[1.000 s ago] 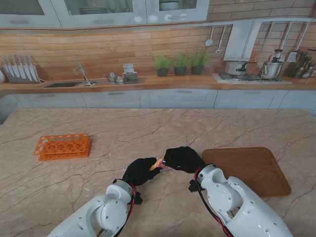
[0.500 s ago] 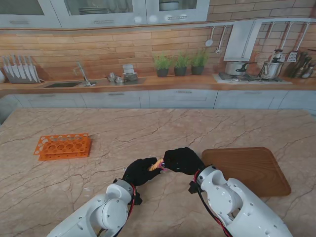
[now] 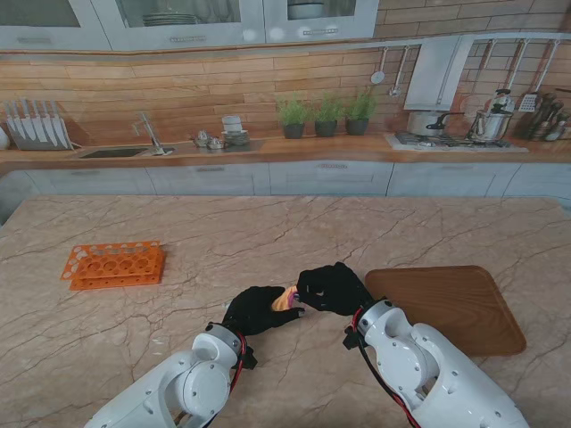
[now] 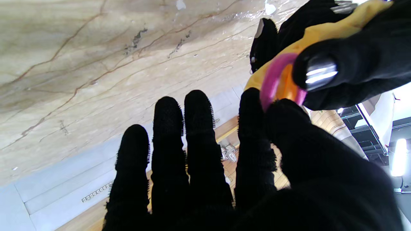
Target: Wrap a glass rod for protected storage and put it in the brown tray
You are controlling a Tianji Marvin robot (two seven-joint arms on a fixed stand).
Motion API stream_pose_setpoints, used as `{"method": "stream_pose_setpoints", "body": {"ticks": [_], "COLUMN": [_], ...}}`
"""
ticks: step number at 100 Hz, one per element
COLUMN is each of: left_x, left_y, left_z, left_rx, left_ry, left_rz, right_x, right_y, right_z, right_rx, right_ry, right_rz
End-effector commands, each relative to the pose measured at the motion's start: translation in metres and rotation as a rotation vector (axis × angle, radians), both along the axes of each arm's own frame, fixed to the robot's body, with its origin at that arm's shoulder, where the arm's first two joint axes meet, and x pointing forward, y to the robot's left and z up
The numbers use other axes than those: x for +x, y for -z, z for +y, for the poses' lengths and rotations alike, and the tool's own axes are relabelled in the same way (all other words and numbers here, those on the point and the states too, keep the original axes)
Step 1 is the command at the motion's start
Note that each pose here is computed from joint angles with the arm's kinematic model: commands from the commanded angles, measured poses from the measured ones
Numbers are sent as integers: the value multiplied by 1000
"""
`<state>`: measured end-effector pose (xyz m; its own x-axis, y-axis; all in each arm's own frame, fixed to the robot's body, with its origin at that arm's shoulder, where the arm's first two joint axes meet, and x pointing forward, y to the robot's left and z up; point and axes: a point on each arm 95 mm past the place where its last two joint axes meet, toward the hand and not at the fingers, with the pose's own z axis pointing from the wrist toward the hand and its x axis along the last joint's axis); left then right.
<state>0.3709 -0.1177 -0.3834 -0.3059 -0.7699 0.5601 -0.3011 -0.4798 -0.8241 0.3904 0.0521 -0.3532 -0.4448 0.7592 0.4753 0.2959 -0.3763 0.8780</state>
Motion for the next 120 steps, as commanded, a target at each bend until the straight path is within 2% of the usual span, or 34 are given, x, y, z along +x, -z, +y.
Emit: {"method": "stream_pose_setpoints", "body": {"ticks": [1,41,63,100,120], "left_x": [-3,-4,-6,-9,-11], "left_y": [1,1,-1,0,0], "left_z": [-3,-3,-3,-4,-4], "left_rx": [-17,-33,-47,-55,-49], "left_ry": [9,17,20,26,34], "left_rz": [5,16,8,15,13], "right_x": [-3,-3,-2,-2,-1], "right_y": [-1,-4,-3,0,0], "right_z": [2,-3,-2,3,2], "right_rx": [7,-32,-20,-17,-13], "right_ry": [-8,0,0,-24,19], "right_rz": [-5,-66,-128,-121,-177]}}
